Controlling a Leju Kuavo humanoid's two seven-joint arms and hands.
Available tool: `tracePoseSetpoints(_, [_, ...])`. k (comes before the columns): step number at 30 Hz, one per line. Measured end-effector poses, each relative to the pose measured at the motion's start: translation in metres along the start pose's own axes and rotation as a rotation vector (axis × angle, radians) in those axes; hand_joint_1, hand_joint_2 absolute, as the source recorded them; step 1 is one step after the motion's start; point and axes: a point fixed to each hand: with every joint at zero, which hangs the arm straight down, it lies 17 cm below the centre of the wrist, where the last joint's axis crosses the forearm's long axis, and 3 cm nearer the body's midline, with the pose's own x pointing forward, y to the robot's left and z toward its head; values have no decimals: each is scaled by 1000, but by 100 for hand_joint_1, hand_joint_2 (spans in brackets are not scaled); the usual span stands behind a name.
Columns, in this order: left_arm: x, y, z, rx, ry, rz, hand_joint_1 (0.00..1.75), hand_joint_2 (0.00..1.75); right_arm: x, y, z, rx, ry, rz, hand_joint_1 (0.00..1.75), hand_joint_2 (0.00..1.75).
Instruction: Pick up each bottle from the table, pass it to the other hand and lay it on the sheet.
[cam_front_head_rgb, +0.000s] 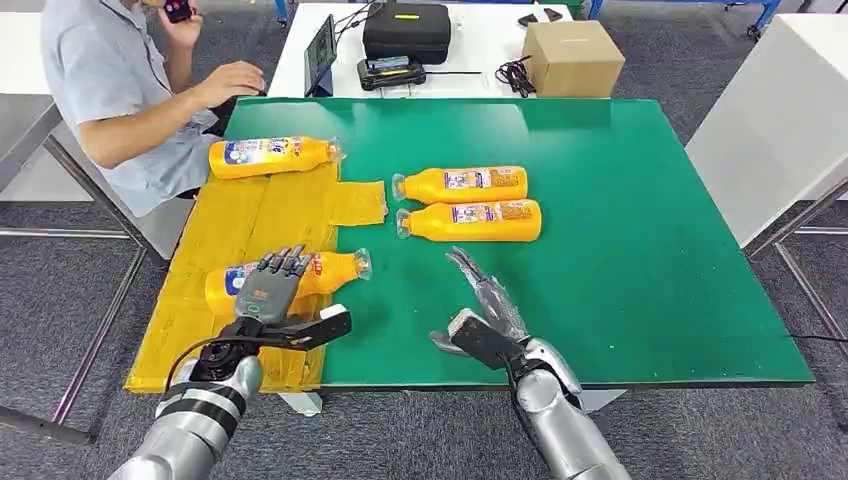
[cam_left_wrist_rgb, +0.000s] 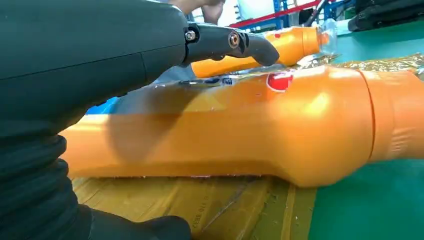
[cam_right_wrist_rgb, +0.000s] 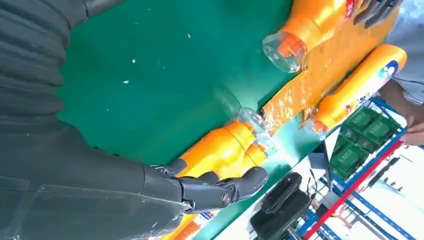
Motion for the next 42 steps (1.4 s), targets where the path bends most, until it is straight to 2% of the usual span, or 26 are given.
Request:
tracePoseSetpoints(14, [5, -5, -2, -24, -26, 19, 0, 175, -6, 3, 0, 9, 10, -7, 0, 175])
tracePoseSetpoints(20, [8, -1, -1, 8, -36, 42, 0, 175, -6, 3, 1, 7, 11, -7, 0, 175])
tracePoseSetpoints(23, [22, 0, 3, 20, -68, 120, 0, 175, -7, 3, 2, 5, 16, -7, 0, 175])
tracePoseSetpoints(25, [48, -3, 14, 14, -113, 269, 0, 175, -6, 4, 7, -7, 17, -7, 0, 175])
tracePoseSetpoints(28, [88, 10, 34, 37, -182, 572, 0, 175, -2, 0, 17, -44, 19, -6, 0, 175])
tracePoseSetpoints(30, [109, 37, 46, 98, -231, 708, 0, 175, 5, -8, 21, -81, 11, -7, 0, 175])
tracePoseSetpoints(38, [128, 95, 70, 252, -308, 850, 0, 175, 19, -27, 27, -144, -8, 23, 0, 175])
tracePoseSetpoints(40, [133, 114, 78, 299, -332, 870, 0, 175, 19, -35, 29, -161, 6, 124, 0, 175])
tracePoseSetpoints(42, [137, 131, 85, 339, -355, 885, 0, 175, 19, -42, 29, -172, 21, 297, 0, 175])
